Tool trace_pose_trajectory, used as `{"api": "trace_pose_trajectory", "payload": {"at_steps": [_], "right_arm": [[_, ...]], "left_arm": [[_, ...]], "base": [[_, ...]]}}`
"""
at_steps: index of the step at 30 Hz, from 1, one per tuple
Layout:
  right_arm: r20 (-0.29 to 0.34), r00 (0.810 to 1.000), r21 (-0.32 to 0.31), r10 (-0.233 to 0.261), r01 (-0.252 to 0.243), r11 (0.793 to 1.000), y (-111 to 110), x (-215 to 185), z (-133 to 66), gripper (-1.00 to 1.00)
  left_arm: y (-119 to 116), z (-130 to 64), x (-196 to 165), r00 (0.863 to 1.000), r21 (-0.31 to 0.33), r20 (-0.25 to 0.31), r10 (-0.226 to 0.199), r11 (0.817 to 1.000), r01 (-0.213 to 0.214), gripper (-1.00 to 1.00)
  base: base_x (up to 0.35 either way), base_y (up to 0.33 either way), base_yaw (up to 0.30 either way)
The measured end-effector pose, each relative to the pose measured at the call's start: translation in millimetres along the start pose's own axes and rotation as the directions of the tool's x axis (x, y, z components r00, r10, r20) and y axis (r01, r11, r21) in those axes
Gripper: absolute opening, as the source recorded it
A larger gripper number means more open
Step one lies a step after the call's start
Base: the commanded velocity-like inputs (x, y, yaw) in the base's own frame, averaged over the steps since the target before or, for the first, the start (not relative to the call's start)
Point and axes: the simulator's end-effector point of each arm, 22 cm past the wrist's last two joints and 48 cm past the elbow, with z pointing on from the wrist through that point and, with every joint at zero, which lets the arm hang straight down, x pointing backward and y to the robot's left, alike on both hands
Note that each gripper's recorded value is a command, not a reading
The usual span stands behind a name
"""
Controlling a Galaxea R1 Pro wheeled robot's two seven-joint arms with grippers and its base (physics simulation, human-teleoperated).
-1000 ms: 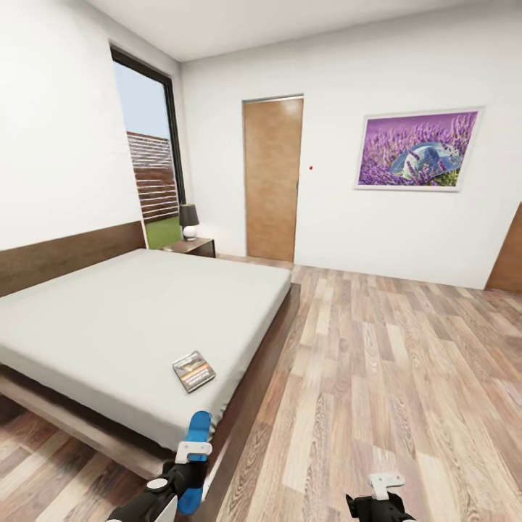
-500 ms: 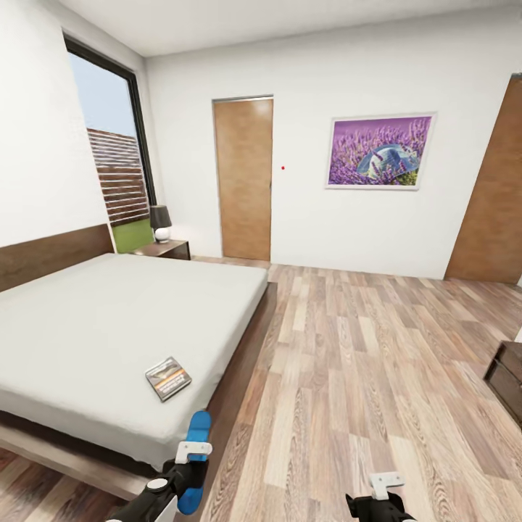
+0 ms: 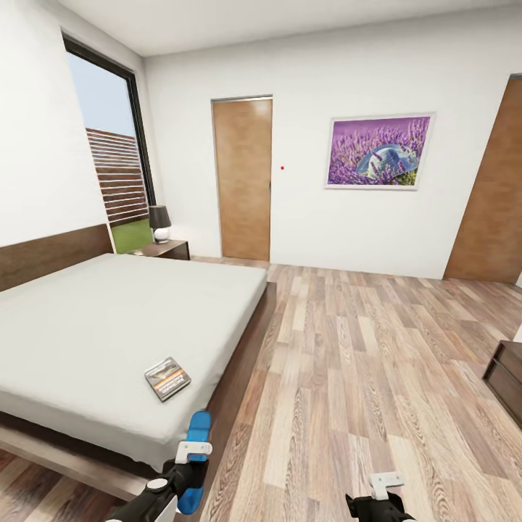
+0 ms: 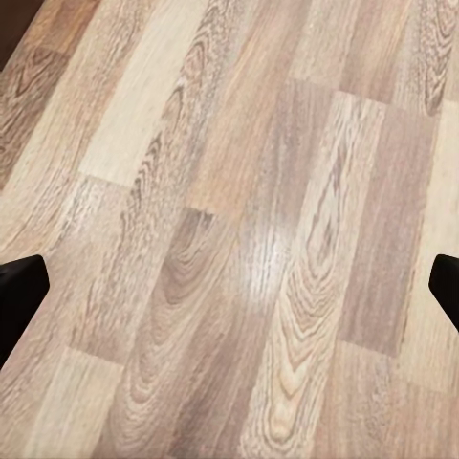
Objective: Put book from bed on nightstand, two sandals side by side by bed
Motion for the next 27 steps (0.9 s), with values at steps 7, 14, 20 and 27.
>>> {"api": "trace_pose_trajectory", "payload": {"at_steps": [7,14,20,27], "right_arm": [[-0.002,1.000,0.000,0.000,0.000,1.000,0.1,0.4,0.1,1.00],[-0.001,1.000,-0.001,0.000,0.000,1.000,0.6,-0.1,0.1,1.00],[0.000,1.000,-0.001,0.000,0.000,1.000,0.5,0.0,0.0,1.00],[0.003,1.000,-0.001,0.000,0.000,1.000,0.3,-1.5,-0.6,1.00]], "left_arm": [[0.2,0.0,-0.5,1.000,-0.001,0.002,0.000,1.000,0.000,-1.00],[0.3,0.0,-0.5,1.000,-0.001,0.003,0.000,1.000,0.000,-1.00],[0.3,-0.1,-0.8,1.000,-0.001,0.003,0.001,1.000,-0.001,-1.00],[0.3,-0.7,-2.7,1.000,-0.002,0.007,0.002,1.000,-0.002,-1.00]], "base": [[0.000,0.000,0.000],[0.000,0.000,0.000],[0.000,0.000,-0.044],[0.000,0.000,-0.215]]}}
